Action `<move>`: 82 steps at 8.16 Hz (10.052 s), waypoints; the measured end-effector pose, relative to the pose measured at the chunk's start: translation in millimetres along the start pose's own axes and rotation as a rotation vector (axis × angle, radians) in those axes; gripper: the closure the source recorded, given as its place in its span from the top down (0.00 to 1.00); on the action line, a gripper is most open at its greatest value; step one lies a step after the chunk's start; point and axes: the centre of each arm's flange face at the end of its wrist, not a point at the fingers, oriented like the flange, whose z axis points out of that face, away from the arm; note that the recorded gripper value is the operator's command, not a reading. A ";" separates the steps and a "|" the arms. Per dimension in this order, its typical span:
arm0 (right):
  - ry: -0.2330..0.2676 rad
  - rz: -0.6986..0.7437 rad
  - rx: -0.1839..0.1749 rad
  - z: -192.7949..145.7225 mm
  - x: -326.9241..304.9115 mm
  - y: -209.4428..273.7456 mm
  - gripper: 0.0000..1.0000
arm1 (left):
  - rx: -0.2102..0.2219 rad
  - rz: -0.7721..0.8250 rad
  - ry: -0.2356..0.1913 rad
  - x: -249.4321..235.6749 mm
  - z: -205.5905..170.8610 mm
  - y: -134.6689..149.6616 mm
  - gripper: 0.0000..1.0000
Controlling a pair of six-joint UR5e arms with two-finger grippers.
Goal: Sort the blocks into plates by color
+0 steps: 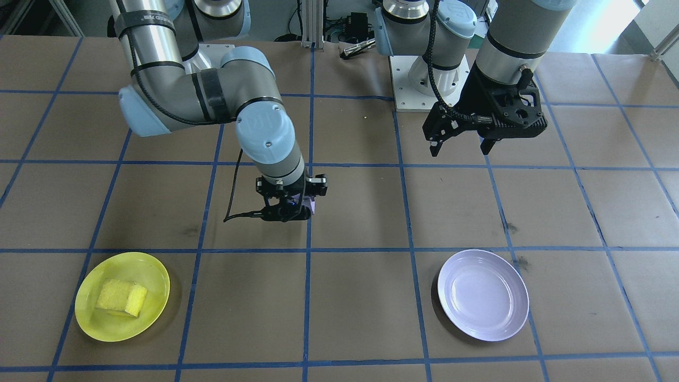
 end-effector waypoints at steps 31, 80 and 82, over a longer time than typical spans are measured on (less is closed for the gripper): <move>0.135 0.140 0.214 -232.4 193.3 48.2 1.00 | -0.297 -0.048 -0.082 151.9 156.1 37.0 1.00; 0.131 0.120 0.218 -234.5 192.0 52.1 1.00 | -0.050 0.223 -0.069 -58.8 126.8 -154.2 1.00; 0.131 0.121 0.218 -234.5 192.2 52.0 1.00 | -0.011 0.169 -0.060 0.2 83.9 -124.8 1.00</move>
